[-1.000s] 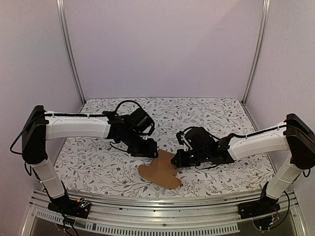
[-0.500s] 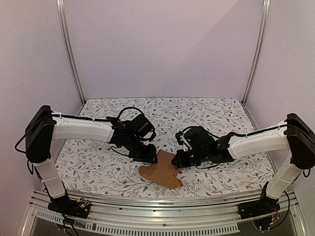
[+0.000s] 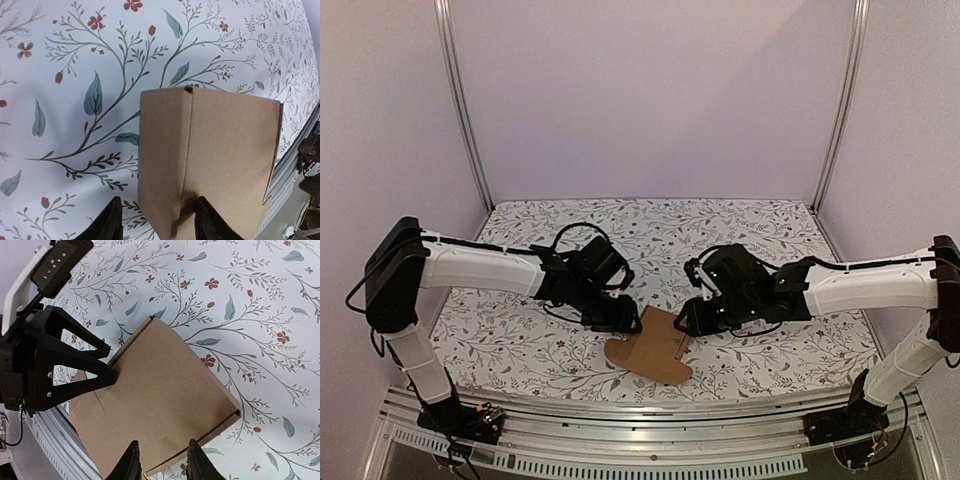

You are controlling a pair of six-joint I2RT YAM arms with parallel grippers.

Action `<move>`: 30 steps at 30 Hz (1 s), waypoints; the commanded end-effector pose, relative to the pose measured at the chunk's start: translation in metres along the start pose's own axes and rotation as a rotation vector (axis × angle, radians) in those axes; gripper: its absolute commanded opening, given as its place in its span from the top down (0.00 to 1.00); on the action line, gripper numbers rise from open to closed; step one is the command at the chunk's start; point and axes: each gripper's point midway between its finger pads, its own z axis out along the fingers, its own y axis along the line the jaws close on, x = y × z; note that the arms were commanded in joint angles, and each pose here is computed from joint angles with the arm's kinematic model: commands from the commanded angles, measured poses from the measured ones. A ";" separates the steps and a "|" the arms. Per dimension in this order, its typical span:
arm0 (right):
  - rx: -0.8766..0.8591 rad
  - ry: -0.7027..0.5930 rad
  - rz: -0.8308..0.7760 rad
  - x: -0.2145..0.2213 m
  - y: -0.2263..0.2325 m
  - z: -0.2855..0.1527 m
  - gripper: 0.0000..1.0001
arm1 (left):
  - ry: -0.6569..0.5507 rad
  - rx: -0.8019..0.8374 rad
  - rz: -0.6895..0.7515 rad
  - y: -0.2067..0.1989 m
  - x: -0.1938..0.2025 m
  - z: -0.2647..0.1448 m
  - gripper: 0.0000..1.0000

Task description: Fold the paper box

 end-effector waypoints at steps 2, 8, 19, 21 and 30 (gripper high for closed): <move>0.108 -0.085 -0.026 -0.013 -0.016 -0.044 0.61 | 0.017 -0.041 -0.038 0.012 0.021 0.000 0.51; 0.128 -0.095 0.069 0.007 -0.039 -0.043 0.44 | -0.015 0.006 -0.083 0.004 0.027 0.002 0.49; -0.057 -0.043 0.209 0.016 -0.011 -0.001 0.42 | -0.084 0.068 -0.233 0.008 0.040 -0.005 0.47; -0.079 -0.039 0.215 0.015 -0.005 0.005 0.42 | -0.102 0.081 -0.255 0.009 0.040 -0.008 0.47; -0.128 -0.026 0.224 0.001 0.014 0.032 0.43 | -0.178 0.152 -0.347 0.014 0.042 -0.019 0.46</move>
